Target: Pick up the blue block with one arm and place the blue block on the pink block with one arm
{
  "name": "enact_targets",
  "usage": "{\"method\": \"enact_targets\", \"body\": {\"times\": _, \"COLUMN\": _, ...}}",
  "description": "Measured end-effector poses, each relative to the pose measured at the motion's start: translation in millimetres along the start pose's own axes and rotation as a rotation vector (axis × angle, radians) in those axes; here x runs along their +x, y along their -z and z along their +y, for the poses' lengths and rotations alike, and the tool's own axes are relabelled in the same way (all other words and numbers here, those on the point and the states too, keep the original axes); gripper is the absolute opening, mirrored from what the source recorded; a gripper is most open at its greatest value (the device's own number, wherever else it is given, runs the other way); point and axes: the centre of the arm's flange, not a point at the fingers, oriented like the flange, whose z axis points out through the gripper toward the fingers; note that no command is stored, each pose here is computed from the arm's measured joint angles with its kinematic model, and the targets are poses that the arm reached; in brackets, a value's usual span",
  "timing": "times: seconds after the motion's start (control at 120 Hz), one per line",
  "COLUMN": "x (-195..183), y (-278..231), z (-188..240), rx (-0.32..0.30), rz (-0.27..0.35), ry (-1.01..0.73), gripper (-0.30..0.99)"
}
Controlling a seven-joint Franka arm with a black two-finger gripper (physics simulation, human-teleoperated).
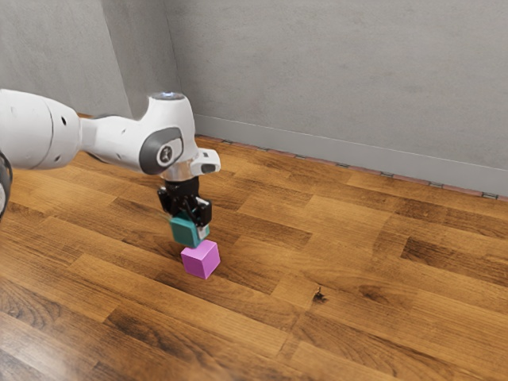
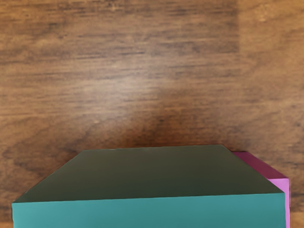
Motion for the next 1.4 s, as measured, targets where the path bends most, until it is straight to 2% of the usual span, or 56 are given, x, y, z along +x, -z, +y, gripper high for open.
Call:
{"method": "enact_targets", "body": {"times": 0.4, "x": 2, "y": 1, "z": 19, "rx": 0.012, "rz": 0.006, "ry": 0.066, "gripper": 0.4}}
{"method": "enact_targets", "body": {"times": 0.75, "x": -17, "y": -1, "z": 26, "rx": 0.012, "rz": 0.006, "ry": 0.102, "gripper": 0.4}}
{"method": "enact_targets", "body": {"times": 1.4, "x": -18, "y": 2, "z": 40, "rx": 0.022, "rz": 0.045, "ry": 0.042, "gripper": 0.4}}
